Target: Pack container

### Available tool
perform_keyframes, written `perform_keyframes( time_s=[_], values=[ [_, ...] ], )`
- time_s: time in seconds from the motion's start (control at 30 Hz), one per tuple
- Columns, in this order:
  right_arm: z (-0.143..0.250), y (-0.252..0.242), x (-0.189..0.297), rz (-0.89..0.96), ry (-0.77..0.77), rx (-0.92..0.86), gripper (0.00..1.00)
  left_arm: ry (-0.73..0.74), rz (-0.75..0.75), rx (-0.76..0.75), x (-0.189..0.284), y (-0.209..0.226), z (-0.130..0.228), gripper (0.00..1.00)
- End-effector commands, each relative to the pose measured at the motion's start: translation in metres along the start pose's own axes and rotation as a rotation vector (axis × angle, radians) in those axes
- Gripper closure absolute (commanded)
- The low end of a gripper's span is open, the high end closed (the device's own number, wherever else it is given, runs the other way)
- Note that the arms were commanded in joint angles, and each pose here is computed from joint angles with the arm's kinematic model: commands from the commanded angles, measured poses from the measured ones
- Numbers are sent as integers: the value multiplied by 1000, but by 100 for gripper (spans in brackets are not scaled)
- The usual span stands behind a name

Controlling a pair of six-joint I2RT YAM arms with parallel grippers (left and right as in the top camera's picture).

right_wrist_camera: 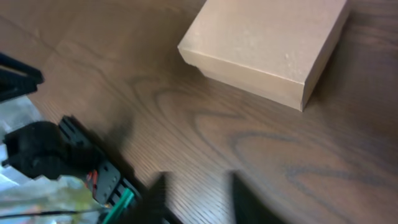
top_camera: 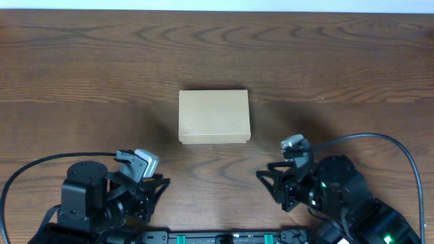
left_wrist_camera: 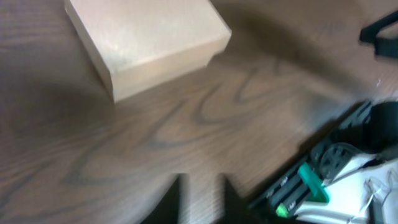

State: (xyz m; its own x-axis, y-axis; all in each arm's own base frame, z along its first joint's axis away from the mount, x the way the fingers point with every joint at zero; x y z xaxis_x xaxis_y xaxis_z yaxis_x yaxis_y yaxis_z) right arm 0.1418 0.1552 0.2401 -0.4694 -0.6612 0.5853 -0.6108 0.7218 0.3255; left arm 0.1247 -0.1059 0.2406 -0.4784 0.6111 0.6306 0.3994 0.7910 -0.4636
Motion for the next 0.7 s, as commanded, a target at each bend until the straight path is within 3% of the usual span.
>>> perform_keyframes(
  time_s=[0.0, 0.67],
  values=[
    [9, -3, 0, 19, 21, -47, 1, -17, 22, 51, 1, -4, -3, 5],
    [20, -7, -1, 36, 79, -61, 1, 10, 6, 66, 1, -1, 4, 4]
  ],
)
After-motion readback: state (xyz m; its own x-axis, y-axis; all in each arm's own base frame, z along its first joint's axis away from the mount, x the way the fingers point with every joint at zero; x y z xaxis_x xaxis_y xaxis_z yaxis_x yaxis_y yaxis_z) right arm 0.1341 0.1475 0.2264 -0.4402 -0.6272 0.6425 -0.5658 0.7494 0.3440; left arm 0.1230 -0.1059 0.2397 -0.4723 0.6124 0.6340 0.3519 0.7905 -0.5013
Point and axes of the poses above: each gripper's point midway between its finger pads, its own x axis back along the fingers, its own y axis along the line the jaws close on, z = x × y, the point moved 2 cm from there along x, back along the fingers, and after that the axes turned 10 degrees about x, right-handed, at the moved point
